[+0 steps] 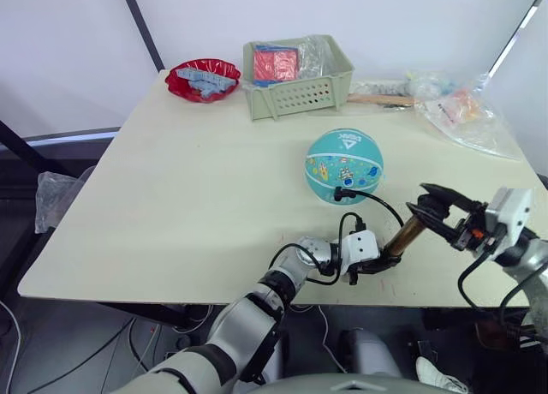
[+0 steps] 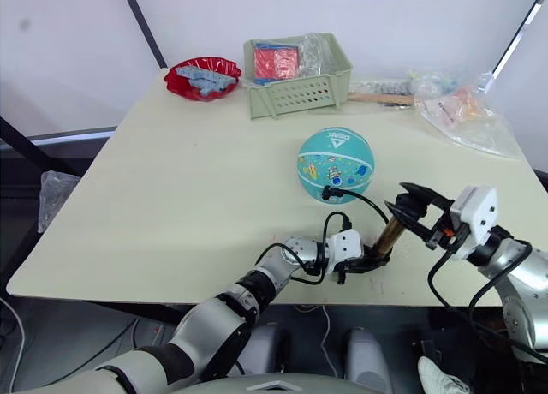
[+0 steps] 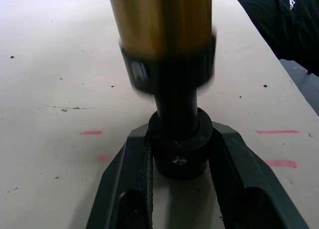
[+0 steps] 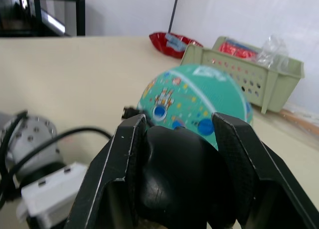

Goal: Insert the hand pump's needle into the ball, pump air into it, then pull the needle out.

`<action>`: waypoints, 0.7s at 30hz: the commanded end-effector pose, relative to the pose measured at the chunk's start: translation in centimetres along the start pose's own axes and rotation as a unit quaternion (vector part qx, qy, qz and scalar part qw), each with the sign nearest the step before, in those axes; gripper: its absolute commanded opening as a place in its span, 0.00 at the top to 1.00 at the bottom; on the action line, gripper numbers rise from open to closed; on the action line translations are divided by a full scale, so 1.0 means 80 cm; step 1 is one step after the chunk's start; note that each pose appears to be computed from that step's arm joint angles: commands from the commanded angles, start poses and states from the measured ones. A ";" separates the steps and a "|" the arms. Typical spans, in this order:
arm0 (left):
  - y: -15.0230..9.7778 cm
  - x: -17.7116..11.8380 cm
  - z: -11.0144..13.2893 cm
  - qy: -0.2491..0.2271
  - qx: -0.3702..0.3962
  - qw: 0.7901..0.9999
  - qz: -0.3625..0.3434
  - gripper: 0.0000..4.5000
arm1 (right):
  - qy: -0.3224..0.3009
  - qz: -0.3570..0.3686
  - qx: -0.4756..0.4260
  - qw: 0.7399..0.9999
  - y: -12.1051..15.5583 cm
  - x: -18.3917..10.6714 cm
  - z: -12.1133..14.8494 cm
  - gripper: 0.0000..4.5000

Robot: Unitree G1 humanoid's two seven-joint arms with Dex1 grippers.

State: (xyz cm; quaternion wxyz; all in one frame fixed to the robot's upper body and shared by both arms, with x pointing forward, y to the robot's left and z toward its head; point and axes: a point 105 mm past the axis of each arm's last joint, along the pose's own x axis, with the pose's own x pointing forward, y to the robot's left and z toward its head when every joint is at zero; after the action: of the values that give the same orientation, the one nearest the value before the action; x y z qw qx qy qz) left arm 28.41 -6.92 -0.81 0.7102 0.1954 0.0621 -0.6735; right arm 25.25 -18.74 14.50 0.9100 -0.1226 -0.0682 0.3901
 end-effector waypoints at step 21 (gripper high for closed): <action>-0.027 -0.009 -0.044 0.067 -0.019 0.997 -0.044 0.76 | -0.107 -0.049 -0.042 0.992 -0.085 -0.040 0.157 0.64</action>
State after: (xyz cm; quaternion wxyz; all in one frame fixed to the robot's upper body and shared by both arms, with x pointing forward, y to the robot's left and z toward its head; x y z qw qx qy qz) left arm 28.55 -7.37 -0.03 0.7059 0.1970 0.0478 -0.6787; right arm 25.88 -21.93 23.33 0.9070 -0.0820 -0.0986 0.4012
